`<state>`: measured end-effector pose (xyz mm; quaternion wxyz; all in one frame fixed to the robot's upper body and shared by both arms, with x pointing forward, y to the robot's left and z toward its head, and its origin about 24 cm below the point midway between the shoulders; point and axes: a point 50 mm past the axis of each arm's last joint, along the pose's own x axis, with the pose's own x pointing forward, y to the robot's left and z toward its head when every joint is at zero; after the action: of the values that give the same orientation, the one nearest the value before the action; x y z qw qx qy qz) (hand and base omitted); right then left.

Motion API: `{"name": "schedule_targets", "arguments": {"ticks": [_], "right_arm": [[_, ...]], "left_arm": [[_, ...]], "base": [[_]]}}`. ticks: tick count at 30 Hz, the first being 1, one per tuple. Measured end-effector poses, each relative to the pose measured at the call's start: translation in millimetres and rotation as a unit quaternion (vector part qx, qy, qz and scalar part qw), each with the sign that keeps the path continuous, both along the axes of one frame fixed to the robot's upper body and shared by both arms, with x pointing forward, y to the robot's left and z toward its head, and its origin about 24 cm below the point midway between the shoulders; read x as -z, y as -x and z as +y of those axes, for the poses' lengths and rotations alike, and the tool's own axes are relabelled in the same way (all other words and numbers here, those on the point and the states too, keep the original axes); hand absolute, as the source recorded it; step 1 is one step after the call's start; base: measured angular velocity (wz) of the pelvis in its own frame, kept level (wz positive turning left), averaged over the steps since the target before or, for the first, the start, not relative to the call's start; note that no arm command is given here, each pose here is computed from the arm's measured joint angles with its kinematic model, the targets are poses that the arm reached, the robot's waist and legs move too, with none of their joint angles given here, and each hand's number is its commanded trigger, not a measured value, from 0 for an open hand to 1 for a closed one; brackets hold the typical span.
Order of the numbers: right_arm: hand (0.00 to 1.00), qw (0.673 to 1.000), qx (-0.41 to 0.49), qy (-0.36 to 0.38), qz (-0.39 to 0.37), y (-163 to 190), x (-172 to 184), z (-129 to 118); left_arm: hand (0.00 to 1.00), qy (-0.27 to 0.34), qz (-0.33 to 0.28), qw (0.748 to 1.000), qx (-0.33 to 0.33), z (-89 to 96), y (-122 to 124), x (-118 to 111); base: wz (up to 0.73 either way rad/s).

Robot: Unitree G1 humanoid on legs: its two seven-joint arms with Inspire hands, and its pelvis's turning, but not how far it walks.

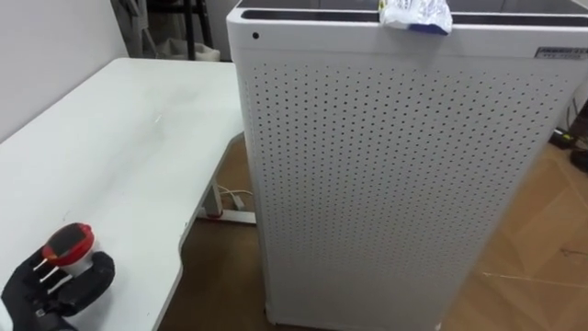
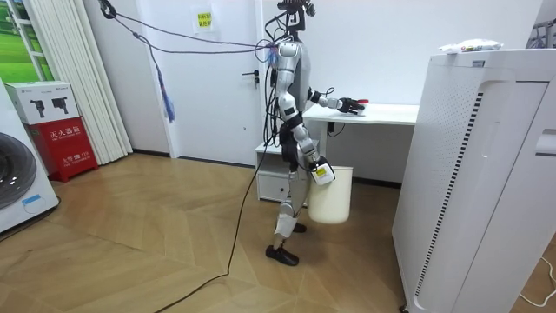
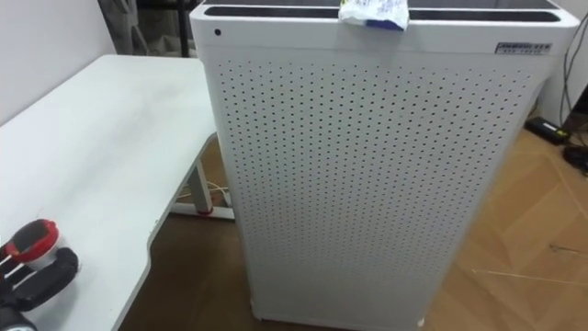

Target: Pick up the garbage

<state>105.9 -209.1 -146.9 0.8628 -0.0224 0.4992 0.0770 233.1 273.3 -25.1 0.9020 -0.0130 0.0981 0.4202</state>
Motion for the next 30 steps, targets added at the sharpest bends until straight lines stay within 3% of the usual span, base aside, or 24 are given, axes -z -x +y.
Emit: {"name": "schedule_targets", "arguments": {"ticks": [6, 11, 13, 19, 30], "right_arm": [[1.0, 1.0, 0.003, 0.005, -0.002, -5.3, 0.9, 1.5], [1.0, 1.0, -0.013, 0.0, -0.018, -18.7, -2.0, 8.8], [1.0, 1.0, -0.019, -0.001, -0.023, -23.7, -3.3, 11.3], [1.0, 0.999, -0.019, 0.007, -0.031, -28.5, -4.9, 11.0], [1.0, 0.996, -0.03, 0.011, -0.078, -61.4, -17.8, 11.8]], "left_arm": [[1.0, 0.007, -0.027, 0.999, 0.03, -15.4, -9.1, -8.2], [1.0, -0.008, -0.05, 0.987, 0.151, -53.0, -24.3, -22.6], [1.0, -0.028, -0.057, 0.973, 0.223, -72.9, -29.1, -28.6], [1.0, -0.022, -0.057, 0.938, 0.342, -104.9, -28.3, -27.0], [1.0, -0.015, -0.016, 0.869, 0.494, -136.8, -15.8, -12.5]], "base": [[-0.06], [-0.29], [-0.23], [-0.12], [-0.05]]}}
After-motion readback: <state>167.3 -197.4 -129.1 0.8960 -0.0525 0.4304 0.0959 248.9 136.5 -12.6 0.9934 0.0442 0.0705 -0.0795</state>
